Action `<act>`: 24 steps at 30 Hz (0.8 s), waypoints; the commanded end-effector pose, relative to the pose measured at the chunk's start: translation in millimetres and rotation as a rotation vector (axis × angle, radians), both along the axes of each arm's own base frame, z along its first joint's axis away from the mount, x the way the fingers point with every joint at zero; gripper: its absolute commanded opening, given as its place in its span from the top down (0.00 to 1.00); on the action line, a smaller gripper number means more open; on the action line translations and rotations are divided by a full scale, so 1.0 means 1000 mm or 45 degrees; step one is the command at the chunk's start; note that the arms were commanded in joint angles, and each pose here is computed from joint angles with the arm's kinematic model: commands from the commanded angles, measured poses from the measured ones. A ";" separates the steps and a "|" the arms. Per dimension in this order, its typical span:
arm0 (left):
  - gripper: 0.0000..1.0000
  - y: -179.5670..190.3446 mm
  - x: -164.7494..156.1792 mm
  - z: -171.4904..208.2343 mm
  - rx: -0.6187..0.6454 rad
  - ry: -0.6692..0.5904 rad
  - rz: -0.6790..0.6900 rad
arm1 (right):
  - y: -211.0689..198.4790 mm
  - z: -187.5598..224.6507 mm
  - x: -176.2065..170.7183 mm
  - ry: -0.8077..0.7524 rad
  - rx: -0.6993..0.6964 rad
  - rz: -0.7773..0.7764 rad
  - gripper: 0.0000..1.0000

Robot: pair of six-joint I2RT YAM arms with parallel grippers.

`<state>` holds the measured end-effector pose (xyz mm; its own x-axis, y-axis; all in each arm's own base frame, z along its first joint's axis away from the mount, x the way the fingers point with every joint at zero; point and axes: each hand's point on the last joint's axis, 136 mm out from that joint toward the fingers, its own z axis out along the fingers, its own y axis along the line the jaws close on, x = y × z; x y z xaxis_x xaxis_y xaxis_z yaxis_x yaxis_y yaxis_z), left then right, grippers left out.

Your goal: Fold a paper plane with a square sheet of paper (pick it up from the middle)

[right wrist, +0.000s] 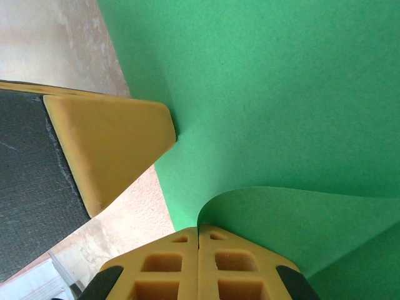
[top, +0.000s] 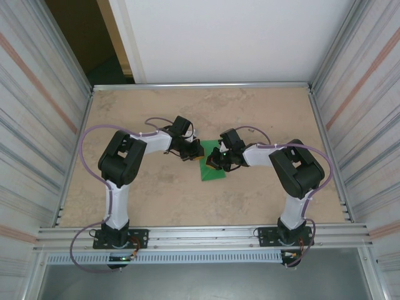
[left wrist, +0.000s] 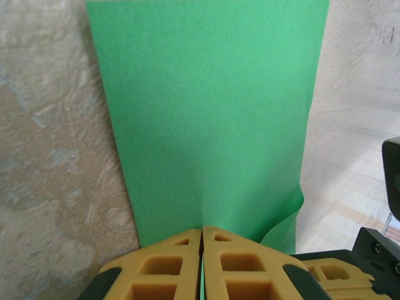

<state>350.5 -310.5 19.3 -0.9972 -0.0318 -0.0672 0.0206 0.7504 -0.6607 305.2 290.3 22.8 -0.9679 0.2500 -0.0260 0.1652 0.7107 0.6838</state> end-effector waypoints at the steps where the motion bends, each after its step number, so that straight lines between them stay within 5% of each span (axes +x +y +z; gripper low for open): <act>1: 0.90 0.016 -0.018 -0.028 0.110 0.109 0.013 | 0.002 -0.006 -0.003 0.037 -0.016 -0.002 1.00; 24: 0.89 0.014 -0.014 -0.017 0.086 0.086 0.011 | -0.006 -0.018 -0.008 0.077 -0.084 -0.020 1.00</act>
